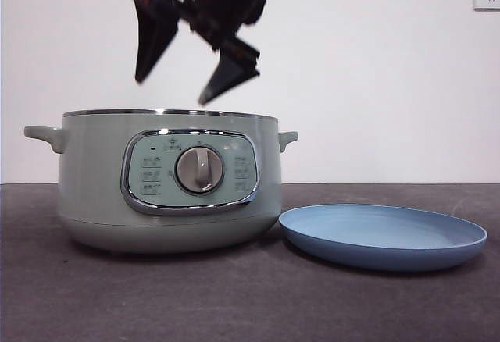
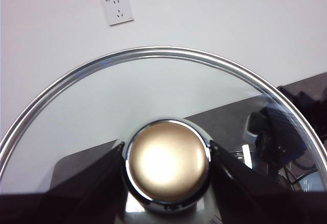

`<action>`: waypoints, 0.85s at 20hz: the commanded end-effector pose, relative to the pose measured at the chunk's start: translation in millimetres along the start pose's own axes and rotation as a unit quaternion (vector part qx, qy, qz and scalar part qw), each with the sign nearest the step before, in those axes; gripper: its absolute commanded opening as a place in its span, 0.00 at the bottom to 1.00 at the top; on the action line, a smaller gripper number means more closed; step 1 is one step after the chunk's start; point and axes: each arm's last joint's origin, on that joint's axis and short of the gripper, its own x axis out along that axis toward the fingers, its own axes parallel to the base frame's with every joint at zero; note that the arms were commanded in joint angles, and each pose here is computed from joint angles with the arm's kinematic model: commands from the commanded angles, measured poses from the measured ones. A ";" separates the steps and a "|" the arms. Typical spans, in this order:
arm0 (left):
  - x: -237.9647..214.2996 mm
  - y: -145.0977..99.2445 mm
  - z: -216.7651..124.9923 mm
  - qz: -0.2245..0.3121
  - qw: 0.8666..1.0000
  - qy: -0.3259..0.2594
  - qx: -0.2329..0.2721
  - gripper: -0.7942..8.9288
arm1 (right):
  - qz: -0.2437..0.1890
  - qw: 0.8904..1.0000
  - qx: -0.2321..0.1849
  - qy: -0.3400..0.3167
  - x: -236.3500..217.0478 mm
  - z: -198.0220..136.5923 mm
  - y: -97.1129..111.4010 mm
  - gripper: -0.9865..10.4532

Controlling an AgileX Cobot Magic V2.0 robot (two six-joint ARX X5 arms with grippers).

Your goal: Take the potato out from the steamer,put the potato on the plate,close the lid

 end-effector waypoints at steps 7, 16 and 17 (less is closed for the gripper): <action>-5.6 2.2 3.8 0.005 1.000 -0.029 -0.005 0.07 | 0.000 0.998 -0.006 0.066 54.5 -19.6 -9.7 0.63; -4.4 1.8 3.2 0.005 1.000 -0.024 -0.004 0.07 | 0.004 0.996 -0.017 0.087 71.8 -26.7 -9.0 0.08; -3.0 1.4 3.6 0.004 1.000 -0.023 -0.003 0.07 | 0.003 0.996 -0.013 0.085 68.2 -25.3 -8.6 0.08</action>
